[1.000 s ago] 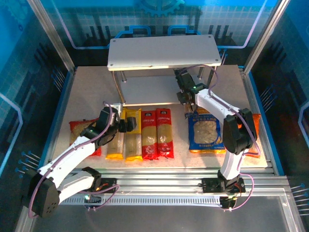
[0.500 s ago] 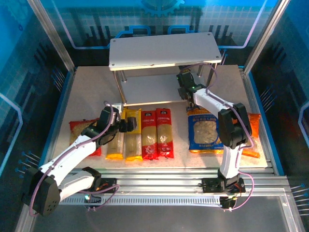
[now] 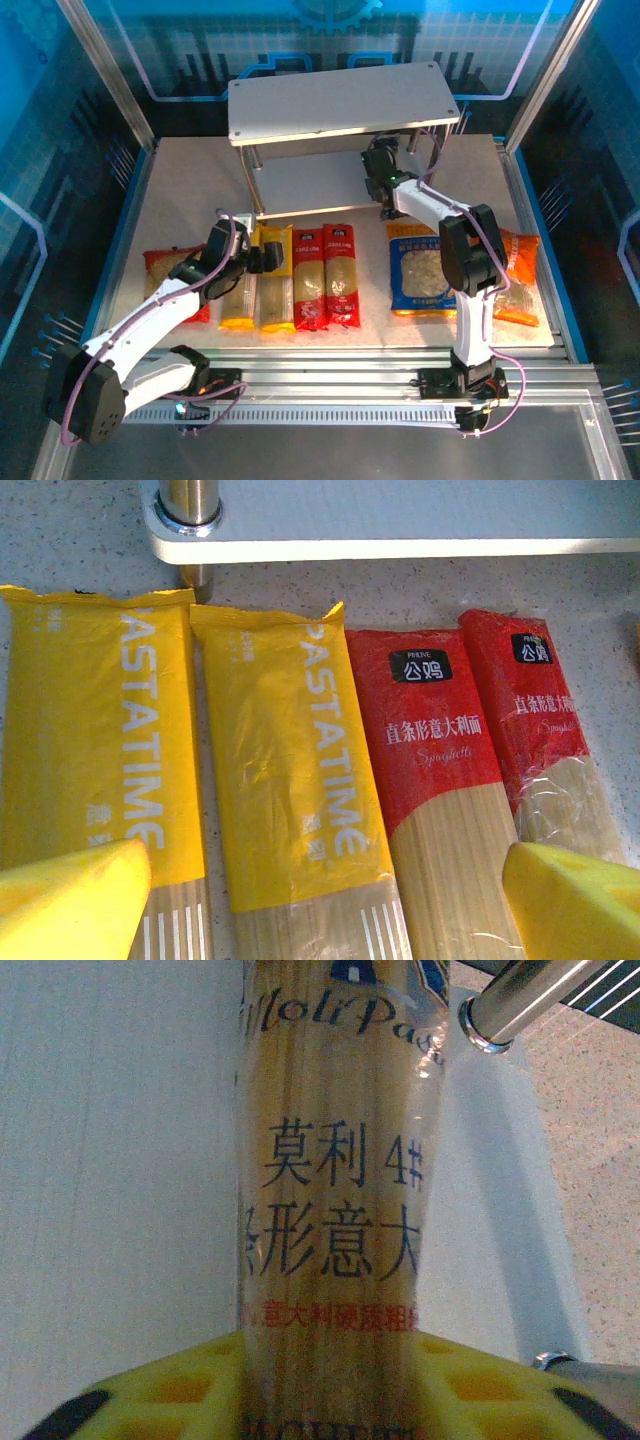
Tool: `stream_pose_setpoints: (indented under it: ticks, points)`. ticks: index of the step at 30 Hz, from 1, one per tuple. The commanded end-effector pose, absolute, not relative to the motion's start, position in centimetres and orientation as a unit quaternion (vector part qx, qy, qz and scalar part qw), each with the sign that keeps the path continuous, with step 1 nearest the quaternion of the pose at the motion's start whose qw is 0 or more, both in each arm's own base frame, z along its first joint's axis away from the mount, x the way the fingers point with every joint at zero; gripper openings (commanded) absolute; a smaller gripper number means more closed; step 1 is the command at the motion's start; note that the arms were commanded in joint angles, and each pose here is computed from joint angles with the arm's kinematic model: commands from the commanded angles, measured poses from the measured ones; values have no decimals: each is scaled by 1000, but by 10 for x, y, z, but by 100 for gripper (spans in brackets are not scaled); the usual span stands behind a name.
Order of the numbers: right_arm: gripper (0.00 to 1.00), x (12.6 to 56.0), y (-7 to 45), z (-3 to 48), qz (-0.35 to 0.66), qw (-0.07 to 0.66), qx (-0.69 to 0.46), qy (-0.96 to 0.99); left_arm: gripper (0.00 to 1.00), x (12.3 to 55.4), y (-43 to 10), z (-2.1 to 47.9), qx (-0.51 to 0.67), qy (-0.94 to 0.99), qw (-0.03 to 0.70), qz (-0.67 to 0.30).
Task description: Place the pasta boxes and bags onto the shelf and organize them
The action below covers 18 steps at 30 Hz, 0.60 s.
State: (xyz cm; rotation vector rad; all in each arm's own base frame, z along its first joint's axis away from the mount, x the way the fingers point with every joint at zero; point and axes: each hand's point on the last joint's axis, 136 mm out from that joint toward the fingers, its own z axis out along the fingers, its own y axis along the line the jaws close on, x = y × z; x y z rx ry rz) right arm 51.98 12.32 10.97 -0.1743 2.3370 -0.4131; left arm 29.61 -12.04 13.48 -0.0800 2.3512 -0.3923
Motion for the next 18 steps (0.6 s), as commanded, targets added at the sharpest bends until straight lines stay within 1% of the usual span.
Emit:
stream_pose_setpoints:
  ticks: [1,4,6,10,12,16,18]
  points:
    - [47,535,121,121,-151,398,-43,904,92,298,-122,143,-29,915,373,-151]
    - [52,534,118,119,-150,395,-39,906,92,298,-122,144,-30,915,374,-151]
    - [57,533,116,119,-149,393,-37,906,92,298,-122,144,-30,914,374,-152]
    - [77,532,110,124,-151,394,-28,906,92,298,-122,146,-30,914,375,-154]
    - [84,528,107,129,-151,395,-26,906,92,297,-122,146,-30,914,375,-153]
    - [91,516,105,148,-134,410,-21,902,92,296,-121,146,-30,913,377,-151]
    - [91,506,106,160,-121,418,-21,900,92,296,-120,146,-29,913,378,-149]
